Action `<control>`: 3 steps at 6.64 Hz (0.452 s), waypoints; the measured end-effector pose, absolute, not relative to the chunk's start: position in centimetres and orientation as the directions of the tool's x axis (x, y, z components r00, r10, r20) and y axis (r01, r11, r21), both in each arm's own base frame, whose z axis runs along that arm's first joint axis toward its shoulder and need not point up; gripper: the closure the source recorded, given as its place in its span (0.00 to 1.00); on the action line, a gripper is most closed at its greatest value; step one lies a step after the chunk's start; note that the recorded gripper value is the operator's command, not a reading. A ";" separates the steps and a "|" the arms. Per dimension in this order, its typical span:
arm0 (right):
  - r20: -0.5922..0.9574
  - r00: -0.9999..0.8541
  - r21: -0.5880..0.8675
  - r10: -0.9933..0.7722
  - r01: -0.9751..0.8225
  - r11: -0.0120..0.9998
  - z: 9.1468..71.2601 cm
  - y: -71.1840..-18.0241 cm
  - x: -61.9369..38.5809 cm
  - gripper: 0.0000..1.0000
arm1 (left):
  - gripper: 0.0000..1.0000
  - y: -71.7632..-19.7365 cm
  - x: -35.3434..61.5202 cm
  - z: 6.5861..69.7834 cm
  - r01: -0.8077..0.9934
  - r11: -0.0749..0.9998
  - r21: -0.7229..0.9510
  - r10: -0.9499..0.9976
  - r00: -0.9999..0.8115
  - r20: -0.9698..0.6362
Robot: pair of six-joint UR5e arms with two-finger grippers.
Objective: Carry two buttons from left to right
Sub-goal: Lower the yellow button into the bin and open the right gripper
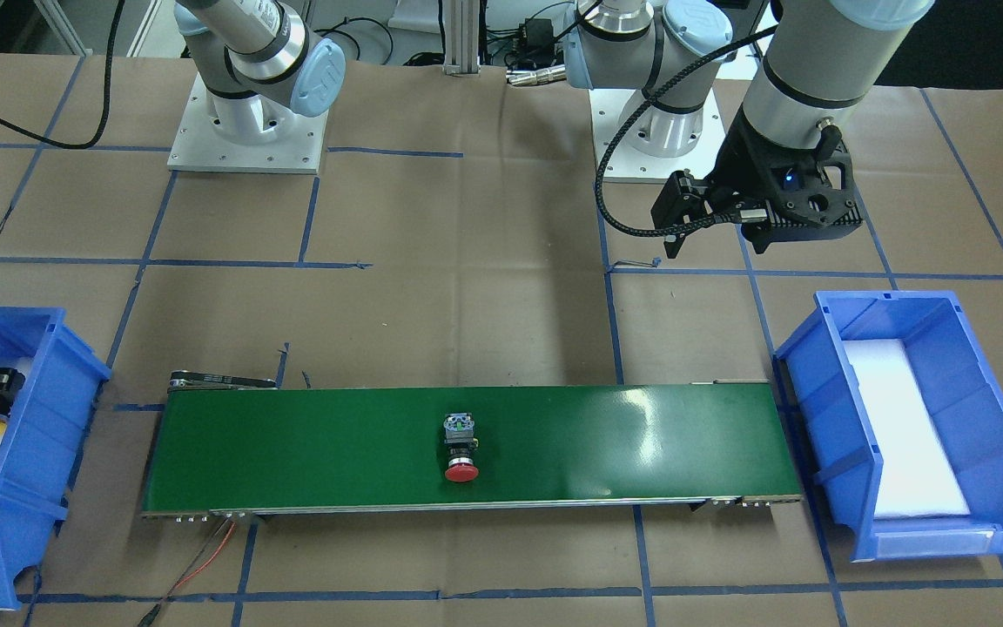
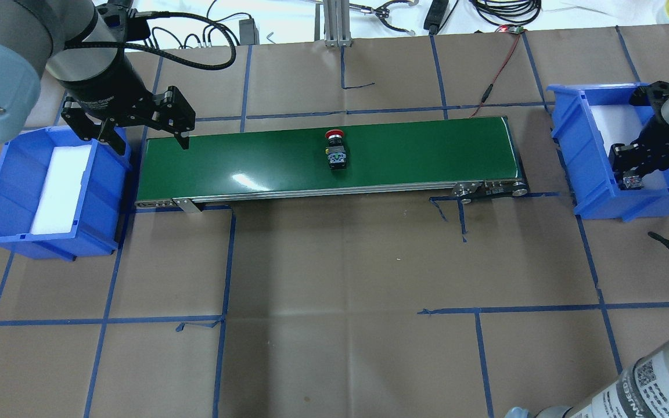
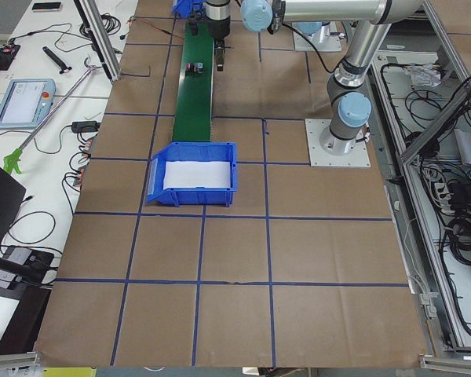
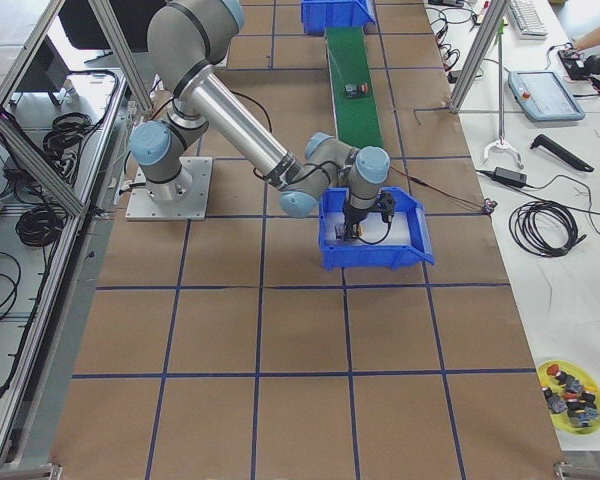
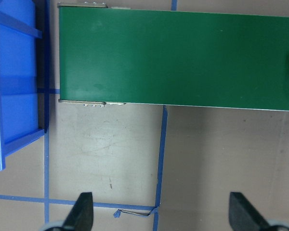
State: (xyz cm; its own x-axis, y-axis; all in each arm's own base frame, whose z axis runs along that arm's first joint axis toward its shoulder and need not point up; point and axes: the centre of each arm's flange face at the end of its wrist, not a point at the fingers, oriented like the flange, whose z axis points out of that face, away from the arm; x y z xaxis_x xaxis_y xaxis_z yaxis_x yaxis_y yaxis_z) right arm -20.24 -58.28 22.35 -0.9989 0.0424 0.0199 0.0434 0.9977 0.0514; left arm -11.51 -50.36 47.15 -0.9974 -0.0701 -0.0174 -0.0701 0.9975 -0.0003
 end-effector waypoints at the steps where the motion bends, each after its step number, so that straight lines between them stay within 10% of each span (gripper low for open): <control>1: 0.026 -0.999 0.035 0.043 0.044 0.998 23.3 -58.5 -20.3 0.25 | 0.00 -50.3 -11.5 47.1 -0.069 0.998 0.000 -0.069 -0.997 -0.017; 3: 0.037 -0.998 0.008 0.043 0.044 0.999 25.0 -58.7 -20.1 0.22 | 0.00 -50.4 -11.5 47.1 -0.068 0.998 0.000 -0.068 -0.998 -0.017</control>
State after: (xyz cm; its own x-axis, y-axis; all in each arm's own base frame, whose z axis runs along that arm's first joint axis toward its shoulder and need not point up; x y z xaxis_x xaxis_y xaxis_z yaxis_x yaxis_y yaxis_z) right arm -20.11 -58.67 24.95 -0.9984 0.0435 0.0373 0.0438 0.9990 0.0081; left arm -11.49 -50.36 47.12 -0.9975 -0.0682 -0.0175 -0.0682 0.9977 0.0004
